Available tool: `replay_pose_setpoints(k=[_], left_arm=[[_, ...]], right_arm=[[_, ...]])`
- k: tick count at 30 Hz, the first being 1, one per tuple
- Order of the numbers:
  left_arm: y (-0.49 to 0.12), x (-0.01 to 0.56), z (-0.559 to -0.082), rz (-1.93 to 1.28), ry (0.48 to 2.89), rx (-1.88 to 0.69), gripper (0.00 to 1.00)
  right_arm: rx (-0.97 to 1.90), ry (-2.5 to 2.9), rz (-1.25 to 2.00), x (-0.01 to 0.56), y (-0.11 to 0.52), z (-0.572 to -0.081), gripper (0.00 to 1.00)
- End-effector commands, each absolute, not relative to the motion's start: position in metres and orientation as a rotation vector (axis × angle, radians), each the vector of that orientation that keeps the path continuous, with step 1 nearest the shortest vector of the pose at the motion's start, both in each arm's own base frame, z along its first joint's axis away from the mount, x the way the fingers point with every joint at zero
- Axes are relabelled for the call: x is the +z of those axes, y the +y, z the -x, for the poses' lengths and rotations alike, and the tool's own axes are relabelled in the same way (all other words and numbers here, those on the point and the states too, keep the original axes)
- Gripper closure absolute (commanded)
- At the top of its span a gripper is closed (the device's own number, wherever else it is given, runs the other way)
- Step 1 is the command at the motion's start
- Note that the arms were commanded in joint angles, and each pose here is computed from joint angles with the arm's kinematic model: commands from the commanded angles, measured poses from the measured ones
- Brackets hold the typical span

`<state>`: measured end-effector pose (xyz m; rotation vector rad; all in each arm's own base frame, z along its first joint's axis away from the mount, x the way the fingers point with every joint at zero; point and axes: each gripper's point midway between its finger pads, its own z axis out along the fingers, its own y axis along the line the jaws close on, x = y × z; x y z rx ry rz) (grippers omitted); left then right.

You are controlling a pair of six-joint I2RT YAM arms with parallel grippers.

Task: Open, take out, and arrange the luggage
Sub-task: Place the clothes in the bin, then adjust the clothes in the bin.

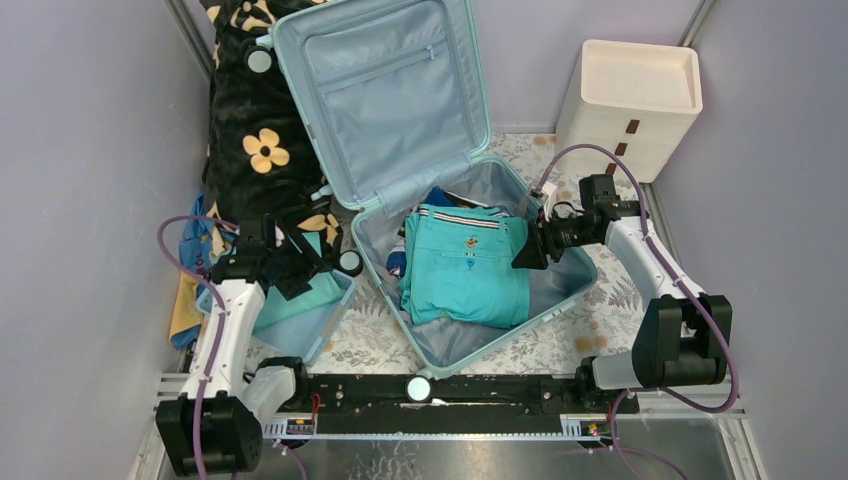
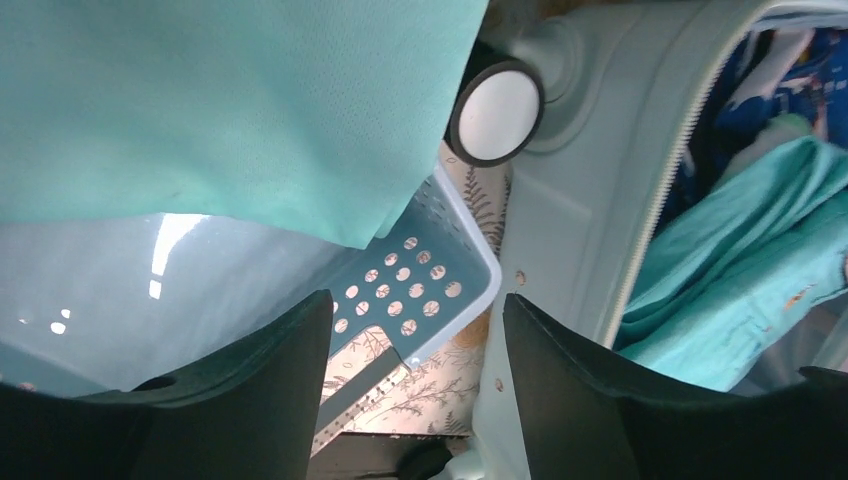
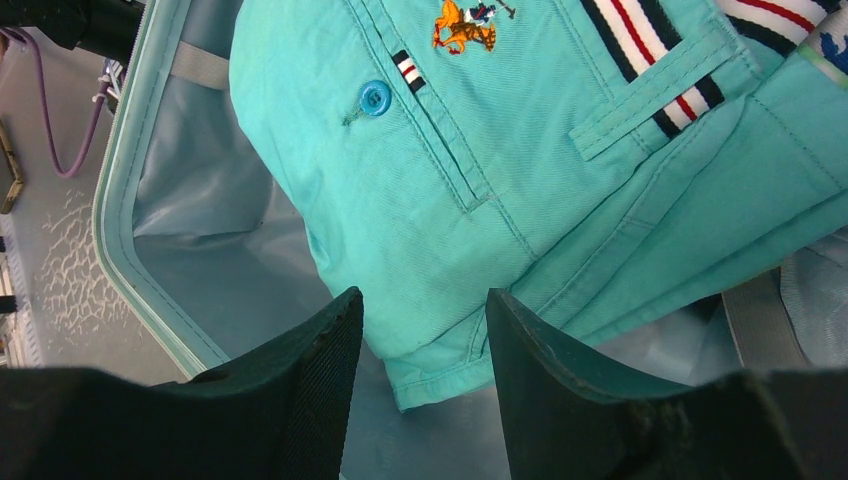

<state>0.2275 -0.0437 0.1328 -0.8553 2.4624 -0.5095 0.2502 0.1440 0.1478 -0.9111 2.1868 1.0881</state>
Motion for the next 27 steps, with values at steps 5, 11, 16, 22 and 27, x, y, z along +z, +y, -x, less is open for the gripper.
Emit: replay_pose_setpoints(k=[5,11,16,22,27], left_arm=[[-0.043,0.093,-0.237,0.843,2.515,-0.376,0.32],[-0.033,0.084,-0.253,0.820,2.458,-0.309,0.42],[-0.031,0.075,-0.262,0.800,2.420,-0.292,0.41],[-0.039,0.068,-0.260,0.779,2.403,-0.302,0.38],[-0.035,0.052,-0.258,0.832,2.370,-0.231,0.41]], right_arm=[[1.079,2.145,0.931,0.156,0.144,-0.251,0.44],[1.081,2.145,0.929,0.156,0.144,-0.251,0.44],[1.081,2.144,0.928,0.157,0.144,-0.250,0.44],[1.084,2.147,0.926,0.156,0.143,-0.251,0.44],[1.084,2.147,0.927,0.156,0.143,-0.251,0.44]])
